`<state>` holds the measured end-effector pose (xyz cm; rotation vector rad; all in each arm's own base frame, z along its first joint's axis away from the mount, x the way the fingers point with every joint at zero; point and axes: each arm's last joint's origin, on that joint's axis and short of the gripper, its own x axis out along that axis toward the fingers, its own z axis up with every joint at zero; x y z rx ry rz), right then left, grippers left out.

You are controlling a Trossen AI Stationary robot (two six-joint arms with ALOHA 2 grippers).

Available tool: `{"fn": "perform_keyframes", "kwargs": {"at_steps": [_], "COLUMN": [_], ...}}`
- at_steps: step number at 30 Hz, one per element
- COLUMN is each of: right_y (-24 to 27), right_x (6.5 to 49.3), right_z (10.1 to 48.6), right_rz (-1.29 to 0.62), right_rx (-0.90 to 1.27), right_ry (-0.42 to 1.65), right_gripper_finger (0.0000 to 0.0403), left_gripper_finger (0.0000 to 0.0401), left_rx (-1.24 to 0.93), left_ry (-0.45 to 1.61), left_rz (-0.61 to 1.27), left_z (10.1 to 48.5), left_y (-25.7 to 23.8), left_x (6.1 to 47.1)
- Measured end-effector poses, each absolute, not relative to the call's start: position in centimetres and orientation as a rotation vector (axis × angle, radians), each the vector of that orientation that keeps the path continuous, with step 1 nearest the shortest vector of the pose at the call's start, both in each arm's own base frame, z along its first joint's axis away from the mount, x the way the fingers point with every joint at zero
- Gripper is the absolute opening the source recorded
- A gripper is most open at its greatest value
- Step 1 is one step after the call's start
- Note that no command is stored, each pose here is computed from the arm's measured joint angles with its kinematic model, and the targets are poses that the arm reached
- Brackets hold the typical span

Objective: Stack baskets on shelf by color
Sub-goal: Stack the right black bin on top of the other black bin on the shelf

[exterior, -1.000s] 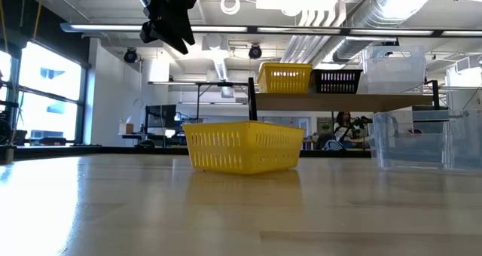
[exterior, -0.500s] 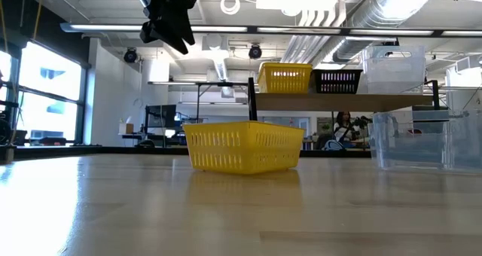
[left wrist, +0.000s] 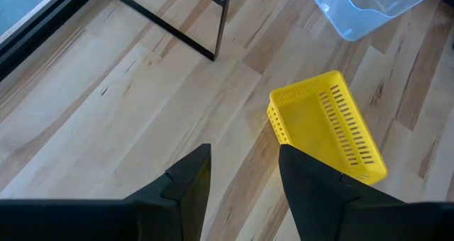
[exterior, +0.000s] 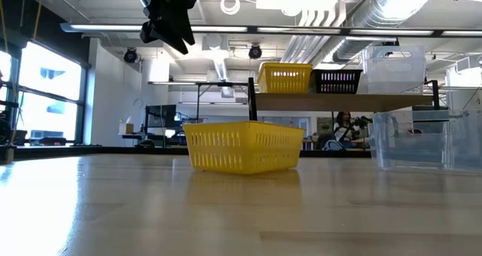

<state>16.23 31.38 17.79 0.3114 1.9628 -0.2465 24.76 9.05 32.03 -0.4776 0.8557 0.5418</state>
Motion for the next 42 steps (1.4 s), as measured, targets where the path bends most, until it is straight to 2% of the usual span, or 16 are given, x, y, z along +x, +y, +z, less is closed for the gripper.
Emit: {"fn": "perform_keyframes", "kwargs": {"at_steps": [6,9,17,25,32,42], "right_y": [31.7,31.8,31.9,32.8,33.6,31.8], "right_x": [16.0,15.9,16.0,17.4,19.7,23.9], "right_z": [16.2,15.9,16.3,19.8,23.7,28.6], "right_rz": [-0.299,-0.308,-0.298,-0.283,-0.205,-0.153], "right_rx": [0.279,0.272,0.269,0.307,0.39,0.484], "right_ry": [1.996,2.006,2.014,1.956,1.794,1.647], "right_gripper_finger": [0.0164,0.0148,0.0012,0.0004,0.0001,0.0001], "left_gripper_finger": [0.0156,0.0156,0.0156,0.0156,0.0156,0.0156], "left_rx": [-0.478,-0.478,-0.478,-0.478,-0.477,-0.477], "left_ry": [0.856,0.856,0.856,0.856,0.856,0.856], "left_rz": [0.542,0.542,0.542,0.542,0.542,0.542], "left_z": [32.0,32.0,32.0,32.0,32.0,32.0], "left_y": [9.1,9.0,9.0,9.0,9.0,9.1], "left_x": [24.8,24.8,24.8,24.8,24.8,24.8]}}
